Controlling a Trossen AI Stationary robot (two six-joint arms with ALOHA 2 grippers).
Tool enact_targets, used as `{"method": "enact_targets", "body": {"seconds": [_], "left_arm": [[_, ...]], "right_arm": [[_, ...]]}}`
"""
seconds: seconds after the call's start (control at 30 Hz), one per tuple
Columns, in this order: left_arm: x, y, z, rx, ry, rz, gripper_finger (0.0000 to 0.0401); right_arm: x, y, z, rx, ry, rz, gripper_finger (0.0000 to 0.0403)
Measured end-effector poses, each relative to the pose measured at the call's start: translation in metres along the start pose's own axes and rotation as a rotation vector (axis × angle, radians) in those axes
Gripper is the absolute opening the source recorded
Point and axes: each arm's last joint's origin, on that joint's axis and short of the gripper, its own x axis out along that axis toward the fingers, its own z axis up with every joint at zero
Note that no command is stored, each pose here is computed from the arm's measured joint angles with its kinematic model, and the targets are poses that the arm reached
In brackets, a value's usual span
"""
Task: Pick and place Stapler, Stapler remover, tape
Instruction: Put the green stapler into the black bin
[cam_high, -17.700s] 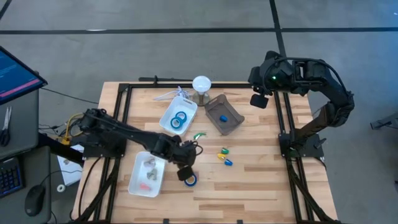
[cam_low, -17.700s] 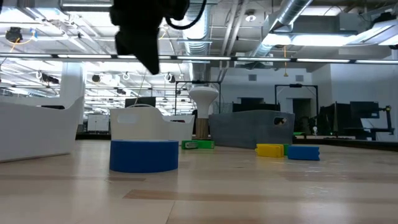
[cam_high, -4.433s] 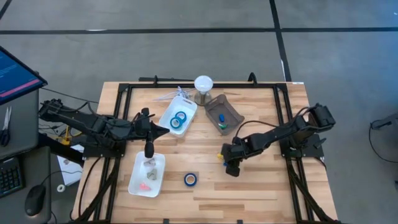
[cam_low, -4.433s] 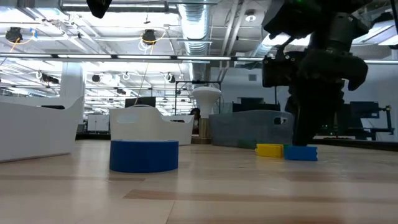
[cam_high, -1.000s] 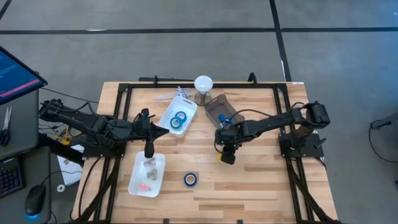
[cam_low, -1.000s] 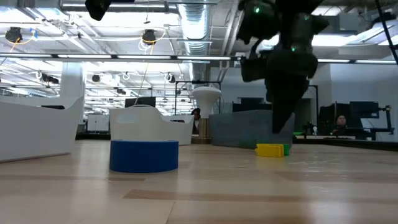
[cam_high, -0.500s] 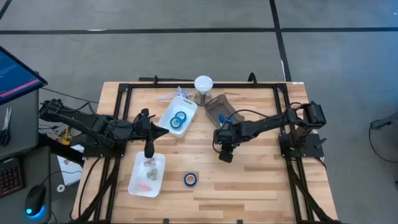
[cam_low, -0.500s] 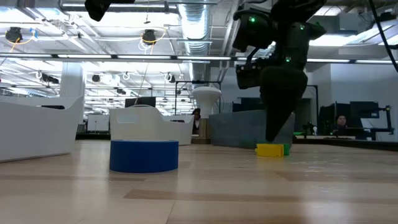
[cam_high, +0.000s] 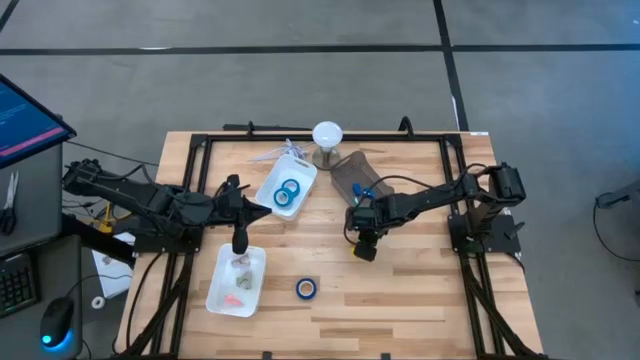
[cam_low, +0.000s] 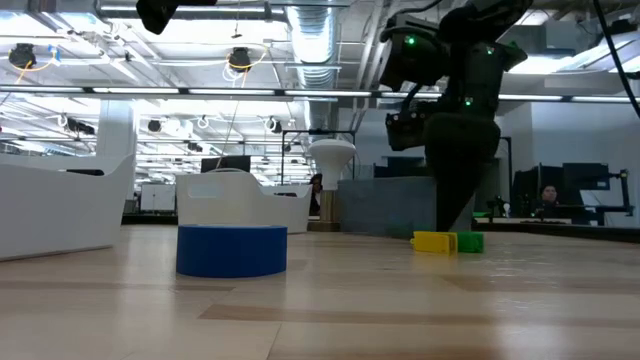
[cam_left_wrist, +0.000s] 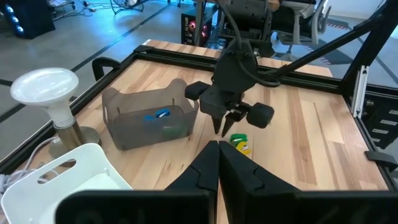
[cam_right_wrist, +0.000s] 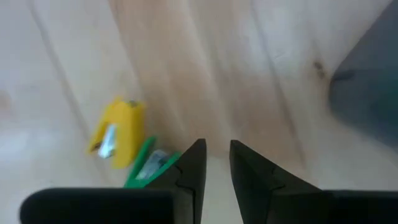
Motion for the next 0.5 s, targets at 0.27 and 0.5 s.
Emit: {"method": "enact_targets", "body": {"seconds": [0.27, 0.5], "left_arm": [[0.000, 0.000, 0.000, 0.000, 0.000, 0.000, 0.0002], [0.000, 0.000, 0.000, 0.001, 0.002, 0.000, 0.0002]], "right_arm": [[-0.022, 0.007, 0.003, 0.085, 0.005, 0.071, 0.0065], [-0.025, 0.007, -0.008, 0.217, 0.137, 0.062, 0.0065]]}}
